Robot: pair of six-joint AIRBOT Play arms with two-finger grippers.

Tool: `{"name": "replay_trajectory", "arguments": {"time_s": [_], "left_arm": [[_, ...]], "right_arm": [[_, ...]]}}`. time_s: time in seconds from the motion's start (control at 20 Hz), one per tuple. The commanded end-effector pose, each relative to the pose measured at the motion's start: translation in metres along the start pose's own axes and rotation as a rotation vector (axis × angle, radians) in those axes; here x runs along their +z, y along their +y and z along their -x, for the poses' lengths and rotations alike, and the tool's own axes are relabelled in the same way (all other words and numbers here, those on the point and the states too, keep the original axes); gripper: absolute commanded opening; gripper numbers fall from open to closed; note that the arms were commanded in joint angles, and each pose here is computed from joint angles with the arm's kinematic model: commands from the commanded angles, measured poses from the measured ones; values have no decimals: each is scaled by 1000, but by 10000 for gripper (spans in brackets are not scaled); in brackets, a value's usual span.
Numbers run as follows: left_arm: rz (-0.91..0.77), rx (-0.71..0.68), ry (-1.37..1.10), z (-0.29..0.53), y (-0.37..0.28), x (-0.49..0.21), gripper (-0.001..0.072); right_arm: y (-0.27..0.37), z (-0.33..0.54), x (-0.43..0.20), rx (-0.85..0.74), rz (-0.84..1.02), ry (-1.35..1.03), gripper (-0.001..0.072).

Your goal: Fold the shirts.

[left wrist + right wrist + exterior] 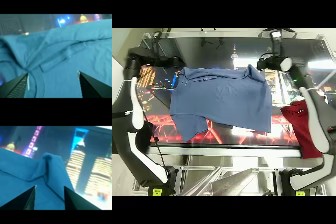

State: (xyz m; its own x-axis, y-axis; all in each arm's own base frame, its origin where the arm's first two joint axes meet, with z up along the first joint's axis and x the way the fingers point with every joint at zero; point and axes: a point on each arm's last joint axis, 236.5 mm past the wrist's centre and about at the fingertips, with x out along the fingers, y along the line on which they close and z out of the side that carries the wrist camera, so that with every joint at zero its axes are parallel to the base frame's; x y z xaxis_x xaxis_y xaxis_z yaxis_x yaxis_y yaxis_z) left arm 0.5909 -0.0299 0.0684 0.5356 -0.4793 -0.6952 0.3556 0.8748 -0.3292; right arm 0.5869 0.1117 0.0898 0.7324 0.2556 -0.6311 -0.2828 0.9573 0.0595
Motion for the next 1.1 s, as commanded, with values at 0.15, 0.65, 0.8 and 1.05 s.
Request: {"name": "replay_trajectory", "arguments": {"time_s": [0.15, 0.65, 0.8, 1.05], "left_arm": [[283, -33, 216, 99, 18, -98, 697], [670, -34, 371, 65, 35, -294, 696], [643, -14, 343, 51, 48, -283, 649], [558, -164, 445, 8, 24, -264, 648]], "right_arm": [[-64, 125, -93, -47, -215, 362, 377], [-27, 156, -271, 200, -758, 543, 364], [-16, 152, -280, 231, -761, 554, 364], [-13, 150, -289, 237, -775, 576, 364]]}}
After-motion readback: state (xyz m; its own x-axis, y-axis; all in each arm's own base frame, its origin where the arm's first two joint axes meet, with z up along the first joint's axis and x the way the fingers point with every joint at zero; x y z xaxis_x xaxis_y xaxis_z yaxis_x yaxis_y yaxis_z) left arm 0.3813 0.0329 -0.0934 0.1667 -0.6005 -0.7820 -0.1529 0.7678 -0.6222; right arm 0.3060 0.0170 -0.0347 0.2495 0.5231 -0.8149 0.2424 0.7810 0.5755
